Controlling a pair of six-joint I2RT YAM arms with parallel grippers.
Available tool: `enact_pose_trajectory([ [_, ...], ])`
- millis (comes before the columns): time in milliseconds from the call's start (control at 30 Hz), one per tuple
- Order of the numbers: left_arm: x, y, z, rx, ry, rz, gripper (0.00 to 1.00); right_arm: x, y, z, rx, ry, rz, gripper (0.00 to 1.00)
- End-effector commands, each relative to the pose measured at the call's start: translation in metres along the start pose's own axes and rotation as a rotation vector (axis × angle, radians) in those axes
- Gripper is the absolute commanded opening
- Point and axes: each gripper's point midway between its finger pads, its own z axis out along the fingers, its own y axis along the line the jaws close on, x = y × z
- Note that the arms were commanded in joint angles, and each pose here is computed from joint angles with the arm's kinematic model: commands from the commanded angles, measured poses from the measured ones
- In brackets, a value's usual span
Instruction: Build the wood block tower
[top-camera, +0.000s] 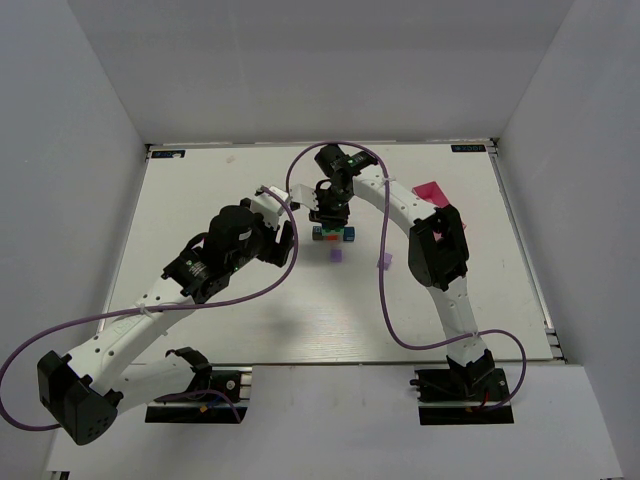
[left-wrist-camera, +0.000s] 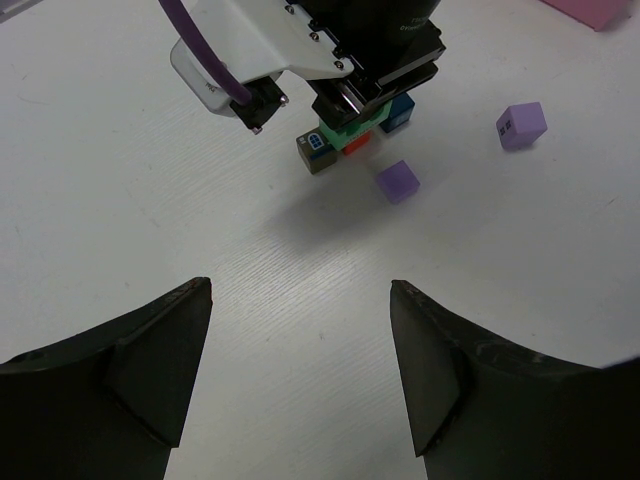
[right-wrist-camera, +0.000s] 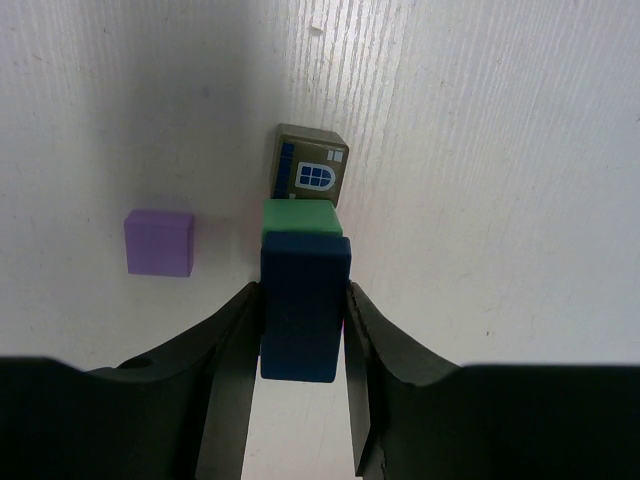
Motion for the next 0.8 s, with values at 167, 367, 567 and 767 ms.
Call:
enact_pose_trajectory([
  [167,-0.0049,0.0048,-0.006,-0.017,-0.027,-0.003,0.82,-0.0029,0.004,-0.0017,-0.005,0.0,0.004,0.47],
  [367,-0.0049,0.0048,-0.006,-0.017,-0.027,-0.003,0.82,-0.0042,0.0045,0.0002,-0.007,-0.006,0.004,0.57],
  [567,-0.0049,0.0048,-0.006,-0.017,-0.027,-0.003,0.82,-0.0047,0.0031,-0.0016,0.0,-0.009,0.004,0.68],
  [767,-0.0049,0.0048,-0.006,-0.017,-0.027,-0.003,0.82,-0.011,0.0021,-0.009,0.024,-0.034,-0.001,0.9],
])
